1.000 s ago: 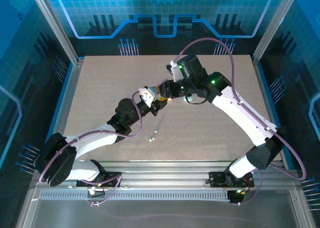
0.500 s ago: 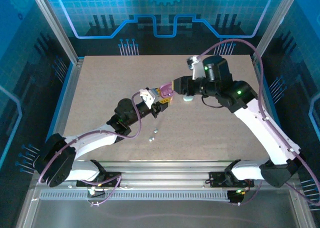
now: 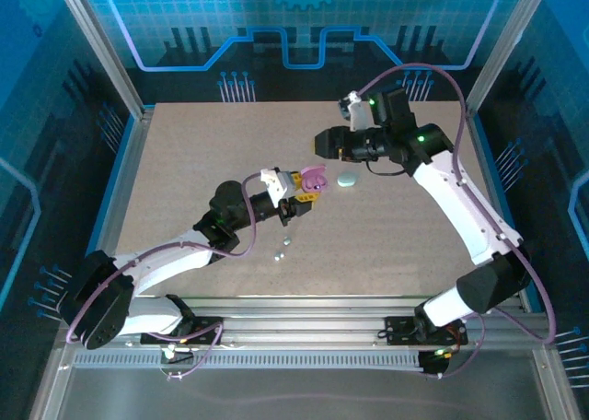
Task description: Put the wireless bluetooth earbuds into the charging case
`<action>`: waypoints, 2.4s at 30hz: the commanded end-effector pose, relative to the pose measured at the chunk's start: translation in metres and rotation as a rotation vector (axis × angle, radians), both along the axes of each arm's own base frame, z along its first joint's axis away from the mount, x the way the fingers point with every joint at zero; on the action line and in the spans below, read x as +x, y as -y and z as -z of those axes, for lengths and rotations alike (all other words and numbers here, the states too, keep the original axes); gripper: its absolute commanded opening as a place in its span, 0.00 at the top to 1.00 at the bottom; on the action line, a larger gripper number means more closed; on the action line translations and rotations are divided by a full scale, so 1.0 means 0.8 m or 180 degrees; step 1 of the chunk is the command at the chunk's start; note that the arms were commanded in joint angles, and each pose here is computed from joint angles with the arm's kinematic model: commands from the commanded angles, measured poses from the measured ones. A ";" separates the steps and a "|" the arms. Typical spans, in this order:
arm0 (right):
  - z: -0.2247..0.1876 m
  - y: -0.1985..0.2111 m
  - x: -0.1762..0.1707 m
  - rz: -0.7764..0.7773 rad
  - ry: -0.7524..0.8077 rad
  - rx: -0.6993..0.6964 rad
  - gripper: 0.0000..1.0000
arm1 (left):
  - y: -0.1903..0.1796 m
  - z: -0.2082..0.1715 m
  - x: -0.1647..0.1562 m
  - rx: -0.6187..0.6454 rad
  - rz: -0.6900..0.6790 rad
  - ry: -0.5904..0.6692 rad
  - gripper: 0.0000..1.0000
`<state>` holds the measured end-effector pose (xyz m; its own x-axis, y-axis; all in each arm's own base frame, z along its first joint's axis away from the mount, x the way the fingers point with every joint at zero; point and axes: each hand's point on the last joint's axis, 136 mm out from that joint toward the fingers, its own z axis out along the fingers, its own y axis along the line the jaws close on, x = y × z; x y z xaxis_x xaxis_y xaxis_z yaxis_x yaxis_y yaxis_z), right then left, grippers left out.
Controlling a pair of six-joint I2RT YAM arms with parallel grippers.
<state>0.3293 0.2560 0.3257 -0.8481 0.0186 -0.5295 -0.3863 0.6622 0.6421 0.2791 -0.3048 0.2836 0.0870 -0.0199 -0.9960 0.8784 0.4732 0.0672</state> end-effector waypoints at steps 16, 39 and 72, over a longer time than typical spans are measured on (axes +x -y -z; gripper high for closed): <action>0.029 0.026 -0.036 -0.0108 -0.0154 -0.0072 0.46 | -0.003 -0.047 -0.006 -0.0187 0.0000 0.0169 0.64; 0.025 -0.024 -0.076 -0.1166 -0.0777 0.1216 0.40 | -0.017 -0.053 0.008 -0.0380 -0.0178 0.0075 0.62; 0.024 -0.022 -0.071 -0.1104 -0.0800 0.1265 0.79 | -0.010 -0.046 0.004 -0.0193 -0.0022 0.0033 0.51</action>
<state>0.2735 0.2721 0.3076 -0.9429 -0.1242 -0.3091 -0.3297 0.2154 0.9192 0.2829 -0.2972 0.3001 0.0503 -0.0695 -0.9963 0.8775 0.4795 0.0109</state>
